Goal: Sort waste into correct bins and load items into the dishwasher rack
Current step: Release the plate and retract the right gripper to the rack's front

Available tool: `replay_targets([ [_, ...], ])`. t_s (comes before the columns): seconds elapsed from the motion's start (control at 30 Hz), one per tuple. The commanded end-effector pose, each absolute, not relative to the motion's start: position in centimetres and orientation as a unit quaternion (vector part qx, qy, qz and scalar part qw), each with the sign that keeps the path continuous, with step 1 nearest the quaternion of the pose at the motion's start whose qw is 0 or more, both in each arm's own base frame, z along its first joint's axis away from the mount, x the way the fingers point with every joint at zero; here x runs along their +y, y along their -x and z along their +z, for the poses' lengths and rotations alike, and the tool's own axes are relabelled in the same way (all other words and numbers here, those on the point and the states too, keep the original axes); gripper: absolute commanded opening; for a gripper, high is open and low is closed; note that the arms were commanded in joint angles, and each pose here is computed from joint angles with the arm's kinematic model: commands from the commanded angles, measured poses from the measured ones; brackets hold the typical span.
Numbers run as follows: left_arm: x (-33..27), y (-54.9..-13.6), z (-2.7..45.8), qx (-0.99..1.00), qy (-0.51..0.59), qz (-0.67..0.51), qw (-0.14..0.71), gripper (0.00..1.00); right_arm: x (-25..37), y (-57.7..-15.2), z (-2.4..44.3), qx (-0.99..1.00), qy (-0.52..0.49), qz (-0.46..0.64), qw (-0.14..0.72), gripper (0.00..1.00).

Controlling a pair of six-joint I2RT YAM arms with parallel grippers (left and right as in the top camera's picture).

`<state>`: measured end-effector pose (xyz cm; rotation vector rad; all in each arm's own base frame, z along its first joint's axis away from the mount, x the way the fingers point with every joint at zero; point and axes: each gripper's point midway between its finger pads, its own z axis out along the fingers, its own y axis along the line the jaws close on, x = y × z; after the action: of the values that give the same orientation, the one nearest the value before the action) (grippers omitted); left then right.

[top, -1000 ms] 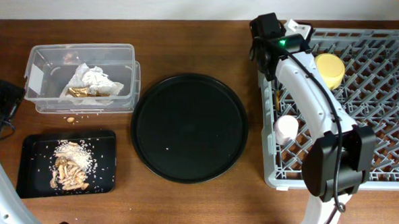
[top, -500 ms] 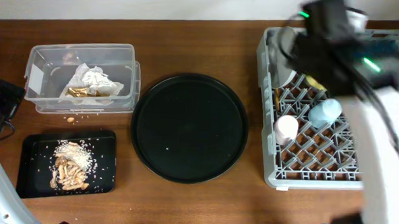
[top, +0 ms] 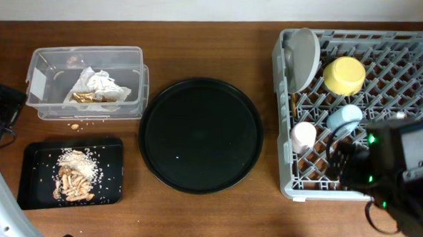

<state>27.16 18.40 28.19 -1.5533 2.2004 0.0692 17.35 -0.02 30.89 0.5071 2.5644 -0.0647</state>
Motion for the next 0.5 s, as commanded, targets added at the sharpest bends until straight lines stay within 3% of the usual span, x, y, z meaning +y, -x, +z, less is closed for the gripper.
replay_targets([
  [0.0,18.5,-27.1,28.3,0.795,0.564,0.024,0.223,0.99,0.3,-15.9,28.8,0.956,-0.185,-0.018,0.229,0.99],
  [0.47,18.5,-27.1,28.3,0.795,0.564,0.024,0.223,0.99,0.4,-17.6,26.4,0.966,-0.182,-0.054,0.178,0.99],
])
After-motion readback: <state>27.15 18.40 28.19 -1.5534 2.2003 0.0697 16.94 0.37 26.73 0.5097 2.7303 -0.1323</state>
